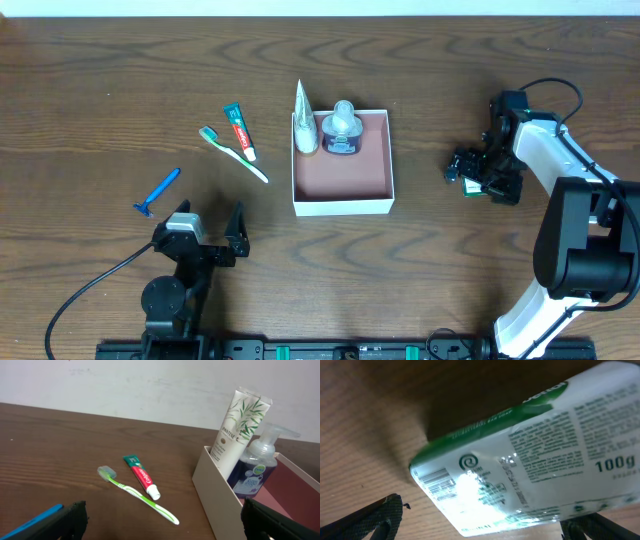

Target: Pack container

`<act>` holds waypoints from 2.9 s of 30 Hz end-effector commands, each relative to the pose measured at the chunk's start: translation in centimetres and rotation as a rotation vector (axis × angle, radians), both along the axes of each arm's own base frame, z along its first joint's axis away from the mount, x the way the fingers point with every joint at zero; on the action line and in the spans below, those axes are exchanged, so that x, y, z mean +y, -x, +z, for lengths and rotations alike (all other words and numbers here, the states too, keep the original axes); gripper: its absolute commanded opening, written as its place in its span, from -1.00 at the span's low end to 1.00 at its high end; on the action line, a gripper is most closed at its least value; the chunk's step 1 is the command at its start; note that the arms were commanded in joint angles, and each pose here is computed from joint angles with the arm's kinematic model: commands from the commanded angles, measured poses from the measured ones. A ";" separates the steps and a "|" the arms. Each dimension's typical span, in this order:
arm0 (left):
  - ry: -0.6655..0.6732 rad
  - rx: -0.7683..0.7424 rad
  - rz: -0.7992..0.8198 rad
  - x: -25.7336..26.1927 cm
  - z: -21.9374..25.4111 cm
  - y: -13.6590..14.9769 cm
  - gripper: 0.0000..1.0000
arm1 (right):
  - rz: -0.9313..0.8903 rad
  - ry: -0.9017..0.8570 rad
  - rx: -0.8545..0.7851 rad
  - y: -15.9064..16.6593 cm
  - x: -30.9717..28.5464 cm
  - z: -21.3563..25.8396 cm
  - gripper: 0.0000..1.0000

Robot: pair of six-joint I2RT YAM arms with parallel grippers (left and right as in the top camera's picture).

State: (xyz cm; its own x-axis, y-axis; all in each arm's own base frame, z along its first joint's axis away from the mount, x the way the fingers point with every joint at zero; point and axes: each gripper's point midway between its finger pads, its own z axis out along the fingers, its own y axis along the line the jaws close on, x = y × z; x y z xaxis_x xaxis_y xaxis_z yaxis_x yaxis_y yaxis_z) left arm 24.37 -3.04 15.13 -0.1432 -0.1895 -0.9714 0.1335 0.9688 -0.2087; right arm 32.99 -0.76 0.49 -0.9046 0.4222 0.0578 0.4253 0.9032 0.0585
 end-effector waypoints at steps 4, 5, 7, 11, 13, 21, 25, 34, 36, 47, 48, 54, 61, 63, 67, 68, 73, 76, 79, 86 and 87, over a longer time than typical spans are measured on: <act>-0.002 0.052 -0.005 0.0 -1.7 0.1 0.96 | 0.015 0.025 -0.007 -0.2 -0.6 -0.7 0.98; -0.002 0.052 -0.005 0.0 -1.7 0.1 0.96 | 0.021 0.044 -0.009 -0.2 -0.9 -0.8 0.98; -0.002 0.052 -0.005 0.0 -1.7 0.1 0.96 | 0.030 0.094 -0.015 -0.2 -1.8 -1.1 0.99; -0.002 0.052 -0.005 0.0 -1.7 0.1 0.96 | 0.029 0.130 -0.021 -0.1 -2.4 -1.7 0.99; -0.002 0.052 -0.005 0.0 -1.7 0.1 0.96 | 0.028 0.130 -0.030 0.0 -2.4 -2.1 0.99; -0.002 0.052 -0.005 0.0 -1.7 0.1 0.96 | 0.026 0.133 -0.067 -0.5 -2.4 -2.8 0.95; -0.002 0.052 -0.005 0.0 -1.7 0.1 0.96 | 0.014 0.136 -0.085 -0.9 -2.7 -2.8 0.86; -0.002 0.052 -0.005 0.0 -1.7 0.1 0.96 | -0.076 0.141 -0.117 -1.6 -3.6 -2.7 0.49; -0.002 0.052 -0.005 0.0 -1.7 0.1 0.96 | -0.076 0.141 -0.119 -1.7 -3.6 -2.7 0.30; -0.002 0.052 -0.005 0.0 -1.7 0.1 0.96 | -0.044 0.127 -0.137 -2.2 -3.4 -2.6 -0.28; -0.002 0.052 -0.005 0.0 -1.7 0.1 0.96 | -0.031 0.108 -0.145 -2.4 -3.1 -2.4 -0.27; -0.002 0.052 -0.005 0.0 -1.7 0.1 0.96 | 0.101 -0.146 -0.243 -4.9 1.3 0.3 -0.24; -0.002 0.052 -0.005 0.0 -1.7 0.1 0.96 | 0.323 -0.519 -0.494 -7.5 7.9 8.4 -0.22; -0.002 0.052 -0.005 0.0 -1.7 0.1 0.96 | 0.377 -0.595 -0.559 -7.6 9.4 10.7 -0.22; -0.002 0.052 -0.005 0.0 -1.7 0.1 0.96 | 0.498 -0.746 -0.698 -7.2 12.1 15.4 -0.21; -0.002 0.052 -0.005 0.0 -1.7 0.1 0.96 | 0.520 -0.779 -0.728 -7.2 12.7 16.5 -0.21; -0.002 0.052 -0.005 0.0 -1.7 0.1 0.96 | 0.599 -0.891 -0.817 -7.3 15.7 19.5 -0.21; -0.002 0.052 -0.005 0.0 -1.7 0.1 0.96 | 0.641 -0.907 -0.831 -7.4 17.5 19.8 -0.20; -0.002 0.052 -0.005 0.0 -1.7 0.1 0.96 | 0.654 -0.905 -0.816 -7.5 19.2 19.2 -0.20; -0.002 0.052 -0.005 0.0 -1.7 0.1 0.96 | 0.624 -0.826 -0.748 -7.8 20.9 16.6 -0.25; -0.002 0.052 -0.005 0.0 -1.7 0.1 0.96 | 0.622 -0.821 -0.744 -7.8 20.9 16.4 -0.26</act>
